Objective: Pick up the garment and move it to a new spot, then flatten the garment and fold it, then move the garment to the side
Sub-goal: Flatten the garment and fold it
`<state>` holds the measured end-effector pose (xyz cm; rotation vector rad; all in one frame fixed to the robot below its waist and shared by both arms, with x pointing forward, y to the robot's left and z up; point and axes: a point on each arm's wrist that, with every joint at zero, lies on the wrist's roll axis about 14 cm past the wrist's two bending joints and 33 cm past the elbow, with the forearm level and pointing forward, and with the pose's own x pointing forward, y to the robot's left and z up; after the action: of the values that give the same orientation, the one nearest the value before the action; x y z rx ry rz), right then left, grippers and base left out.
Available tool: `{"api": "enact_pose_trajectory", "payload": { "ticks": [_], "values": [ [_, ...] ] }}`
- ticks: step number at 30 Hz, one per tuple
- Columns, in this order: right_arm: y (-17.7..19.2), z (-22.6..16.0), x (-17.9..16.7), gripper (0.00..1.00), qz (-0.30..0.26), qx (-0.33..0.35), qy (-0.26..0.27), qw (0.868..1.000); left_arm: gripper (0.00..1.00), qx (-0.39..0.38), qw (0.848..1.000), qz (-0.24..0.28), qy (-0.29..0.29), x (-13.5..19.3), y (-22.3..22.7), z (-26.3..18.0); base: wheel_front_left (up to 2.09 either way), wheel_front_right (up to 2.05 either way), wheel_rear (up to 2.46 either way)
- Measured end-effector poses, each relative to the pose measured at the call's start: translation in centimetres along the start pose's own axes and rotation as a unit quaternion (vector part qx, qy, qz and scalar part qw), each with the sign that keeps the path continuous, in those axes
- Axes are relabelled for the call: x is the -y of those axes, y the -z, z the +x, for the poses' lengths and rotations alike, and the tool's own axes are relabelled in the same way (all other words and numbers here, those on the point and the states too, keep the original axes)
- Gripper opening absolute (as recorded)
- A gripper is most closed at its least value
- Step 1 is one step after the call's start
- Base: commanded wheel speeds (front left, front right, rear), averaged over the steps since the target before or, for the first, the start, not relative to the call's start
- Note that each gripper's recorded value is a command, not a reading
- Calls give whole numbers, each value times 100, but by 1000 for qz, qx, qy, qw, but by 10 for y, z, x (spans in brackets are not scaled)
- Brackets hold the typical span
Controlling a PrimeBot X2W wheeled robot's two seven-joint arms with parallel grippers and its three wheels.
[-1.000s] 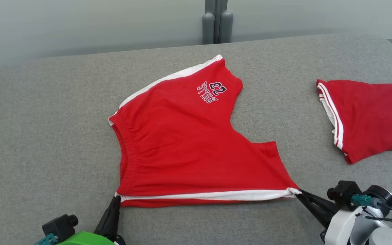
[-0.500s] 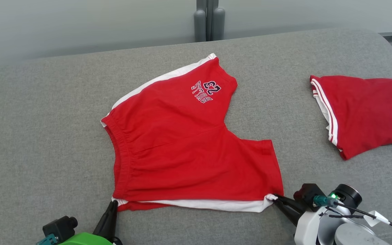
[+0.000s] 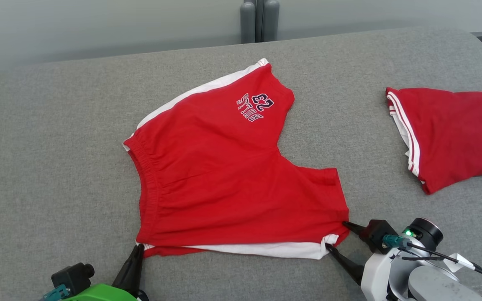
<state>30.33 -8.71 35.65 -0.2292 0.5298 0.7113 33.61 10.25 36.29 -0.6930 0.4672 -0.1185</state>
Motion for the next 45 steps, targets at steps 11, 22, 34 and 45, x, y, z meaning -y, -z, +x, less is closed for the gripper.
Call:
{"api": "enact_pose_trajectory", "payload": {
  "ticks": [11, 22, 34, 45],
  "values": [
    [-5, -12, 14, 100, -7, 35, 6, 999, 100, -2, 1000, 12, 9, 3, 1, 0, 0, 0, 0],
    [-37, -44, 55, 100, 90, 123, 80, 985, 100, -4, 999, 37, 29, 7, -3, -3, 0, 0, 0],
    [-84, -77, 113, 100, 99, 212, 200, 951, 100, 29, 995, 62, 71, 33, -24, -12, 0, 0, 0],
    [-131, -82, 124, 100, 130, 295, 249, 913, 100, 109, 984, 128, 53, 32, -78, -31, 0, 0, 0]
  ]
}}
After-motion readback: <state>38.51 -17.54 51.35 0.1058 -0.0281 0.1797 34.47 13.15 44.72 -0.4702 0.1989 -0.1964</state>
